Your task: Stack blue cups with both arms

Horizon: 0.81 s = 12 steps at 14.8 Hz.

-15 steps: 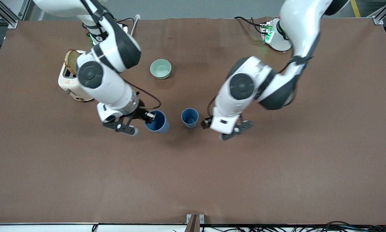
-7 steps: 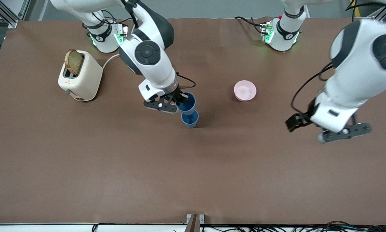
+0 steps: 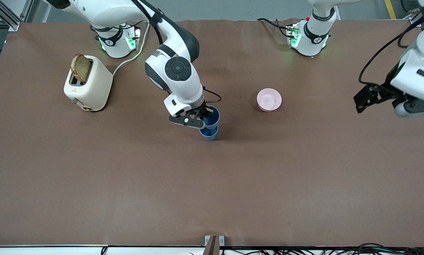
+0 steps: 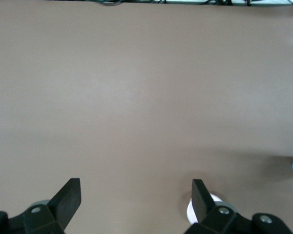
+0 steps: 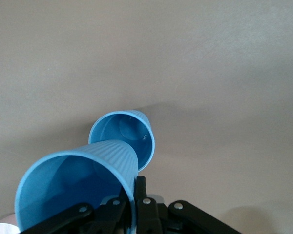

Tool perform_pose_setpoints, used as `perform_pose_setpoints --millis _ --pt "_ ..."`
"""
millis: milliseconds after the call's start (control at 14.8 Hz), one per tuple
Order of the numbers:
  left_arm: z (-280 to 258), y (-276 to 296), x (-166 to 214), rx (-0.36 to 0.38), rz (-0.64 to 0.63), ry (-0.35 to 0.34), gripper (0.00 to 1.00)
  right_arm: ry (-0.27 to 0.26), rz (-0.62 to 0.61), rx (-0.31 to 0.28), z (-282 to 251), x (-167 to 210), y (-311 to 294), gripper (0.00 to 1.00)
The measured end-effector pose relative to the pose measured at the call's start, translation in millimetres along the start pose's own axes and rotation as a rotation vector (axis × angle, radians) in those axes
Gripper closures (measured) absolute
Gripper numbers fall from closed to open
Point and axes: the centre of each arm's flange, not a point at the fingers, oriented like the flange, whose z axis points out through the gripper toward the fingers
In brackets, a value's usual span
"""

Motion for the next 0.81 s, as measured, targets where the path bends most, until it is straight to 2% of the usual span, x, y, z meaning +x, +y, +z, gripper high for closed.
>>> perform_pose_setpoints --millis 270,811 --pt "-15 -42 -12 -0.059 0.042 -0.02 0.0 0.015 -0.003 -0.006 8 1 -1 0.95" --pt "-13 -52 -79 -0.055 0.075 -0.079 0.0 0.03 -0.003 -0.025 18 5 1 0.95"
